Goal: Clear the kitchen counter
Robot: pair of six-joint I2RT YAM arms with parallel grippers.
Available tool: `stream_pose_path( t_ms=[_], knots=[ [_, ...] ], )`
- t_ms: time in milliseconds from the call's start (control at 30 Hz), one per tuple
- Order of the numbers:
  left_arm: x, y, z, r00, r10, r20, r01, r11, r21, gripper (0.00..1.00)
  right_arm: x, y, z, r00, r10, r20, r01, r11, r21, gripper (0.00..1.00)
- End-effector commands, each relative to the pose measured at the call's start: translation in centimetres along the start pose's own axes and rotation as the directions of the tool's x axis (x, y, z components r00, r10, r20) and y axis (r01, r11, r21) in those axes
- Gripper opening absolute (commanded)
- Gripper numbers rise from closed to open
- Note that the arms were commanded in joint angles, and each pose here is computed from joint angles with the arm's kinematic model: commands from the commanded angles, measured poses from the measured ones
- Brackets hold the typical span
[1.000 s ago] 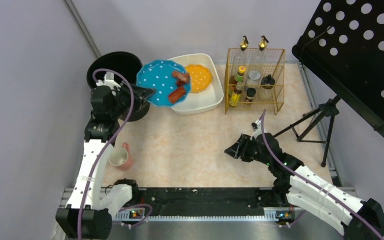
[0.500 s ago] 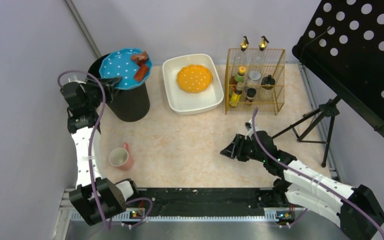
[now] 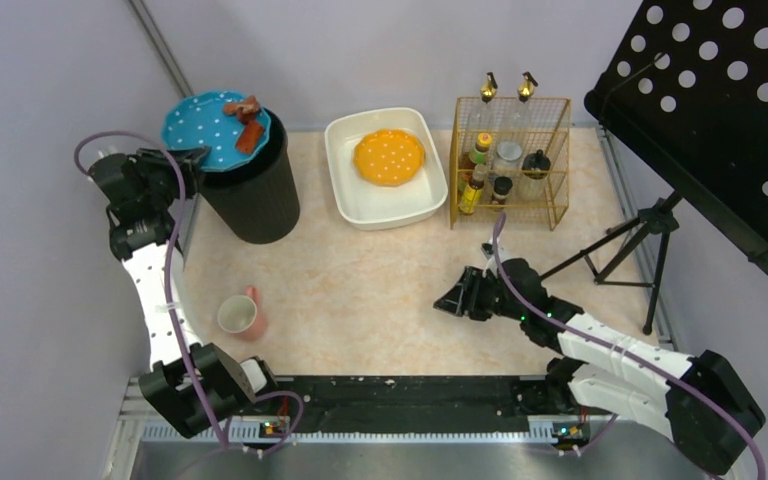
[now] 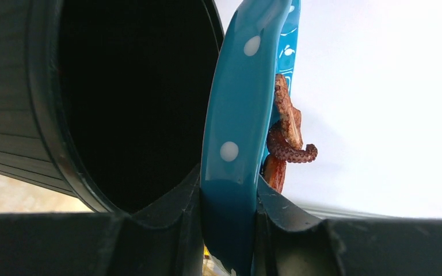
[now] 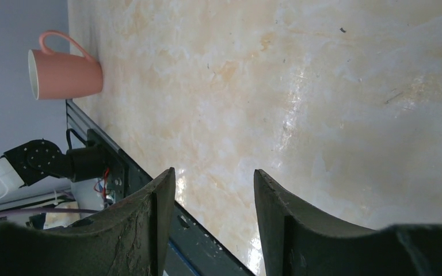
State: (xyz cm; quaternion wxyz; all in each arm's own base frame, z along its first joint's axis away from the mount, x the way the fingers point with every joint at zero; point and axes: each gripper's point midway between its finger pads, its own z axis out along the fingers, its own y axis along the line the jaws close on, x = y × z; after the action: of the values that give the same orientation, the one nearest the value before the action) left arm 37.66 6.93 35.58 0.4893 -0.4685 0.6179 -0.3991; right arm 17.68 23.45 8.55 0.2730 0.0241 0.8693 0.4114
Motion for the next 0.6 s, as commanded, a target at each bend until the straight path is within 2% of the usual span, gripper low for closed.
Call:
stream_pose_path(
  t_ms=[0, 367, 567],
  knots=[
    [-3.5, -7.7, -3.1, 0.967, 0.18, 0.179, -0.208, 0.966, 0.153, 0.0, -0.9, 1.7, 0.3, 0.999, -0.033, 0.023, 0.034, 0.997, -0.069, 0.51],
    [-7.6, -5.4, -3.5, 0.918, 0.258, 0.302, -0.258, 0.965, -0.042, 0.0, -0.8, 1.9, 0.5, 0.999, -0.047, 0.011, 0.048, 0.995, -0.082, 0.51],
    [-9.1, -4.9, -4.0, 0.87, 0.336, 0.361, -0.308, 0.942, -0.134, 0.0, -0.6, 2.1, 0.2, 0.999, -0.05, 0.013, 0.051, 0.994, -0.1, 0.51]
  ],
)
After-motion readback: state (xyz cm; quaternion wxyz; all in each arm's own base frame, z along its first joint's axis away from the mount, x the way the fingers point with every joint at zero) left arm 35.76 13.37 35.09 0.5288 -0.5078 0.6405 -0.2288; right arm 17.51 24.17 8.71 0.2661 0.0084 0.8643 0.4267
